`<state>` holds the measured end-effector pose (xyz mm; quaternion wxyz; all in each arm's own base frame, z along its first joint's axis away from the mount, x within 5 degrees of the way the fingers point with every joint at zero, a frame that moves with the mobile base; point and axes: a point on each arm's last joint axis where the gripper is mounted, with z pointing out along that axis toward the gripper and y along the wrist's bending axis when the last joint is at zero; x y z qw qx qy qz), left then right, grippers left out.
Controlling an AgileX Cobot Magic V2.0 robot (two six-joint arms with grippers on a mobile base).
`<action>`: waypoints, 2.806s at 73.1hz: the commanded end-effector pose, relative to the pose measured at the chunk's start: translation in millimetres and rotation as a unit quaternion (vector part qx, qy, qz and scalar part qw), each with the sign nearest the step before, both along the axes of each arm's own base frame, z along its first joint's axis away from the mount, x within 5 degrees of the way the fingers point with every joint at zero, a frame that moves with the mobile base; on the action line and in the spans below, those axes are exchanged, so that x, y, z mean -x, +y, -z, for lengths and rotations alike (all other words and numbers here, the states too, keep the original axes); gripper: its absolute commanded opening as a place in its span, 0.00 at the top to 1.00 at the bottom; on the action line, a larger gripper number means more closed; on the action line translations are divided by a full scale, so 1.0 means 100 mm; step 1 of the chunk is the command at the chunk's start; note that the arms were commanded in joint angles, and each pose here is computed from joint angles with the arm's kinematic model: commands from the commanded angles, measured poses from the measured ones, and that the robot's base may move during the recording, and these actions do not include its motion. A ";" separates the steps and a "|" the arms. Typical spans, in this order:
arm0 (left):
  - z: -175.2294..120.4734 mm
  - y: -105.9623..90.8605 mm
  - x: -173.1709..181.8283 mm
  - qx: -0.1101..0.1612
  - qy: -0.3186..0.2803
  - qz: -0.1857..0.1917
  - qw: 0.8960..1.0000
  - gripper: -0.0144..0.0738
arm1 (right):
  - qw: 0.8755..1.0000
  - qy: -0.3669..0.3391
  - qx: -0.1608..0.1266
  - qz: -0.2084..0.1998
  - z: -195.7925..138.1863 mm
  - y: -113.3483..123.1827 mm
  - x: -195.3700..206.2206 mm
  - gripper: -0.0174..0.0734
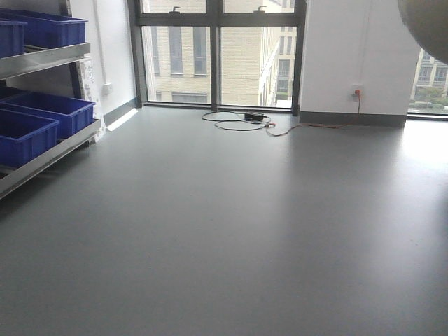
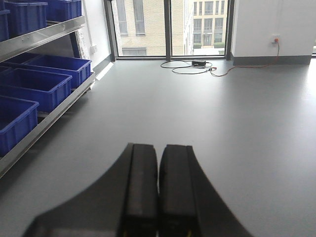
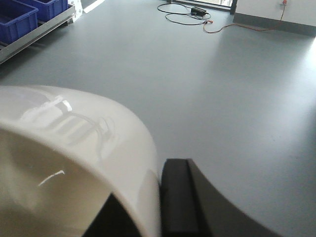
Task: Move white bin to right shelf second layer
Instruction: 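Drive the base forward across the open floor toward the windows, then turn the base toward the shelf with blue crates near the windows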
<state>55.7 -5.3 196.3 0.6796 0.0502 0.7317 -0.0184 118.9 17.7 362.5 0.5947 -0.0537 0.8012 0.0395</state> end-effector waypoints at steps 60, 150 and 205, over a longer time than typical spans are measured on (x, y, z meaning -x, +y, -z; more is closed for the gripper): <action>0.04 0.00 -0.01 0.005 -0.031 0.003 1.000 0.74 | 0.998 -0.066 -0.006 -0.001 -0.20 0.00 0.00 0.75; 0.04 0.00 -0.01 0.005 -0.031 0.003 1.000 0.74 | 0.998 -0.066 -0.006 -0.001 -0.20 0.00 0.00 0.75; 0.04 0.00 -0.01 0.005 -0.031 0.003 1.000 0.74 | 0.998 -0.065 -0.006 -0.001 -0.20 0.00 0.00 0.75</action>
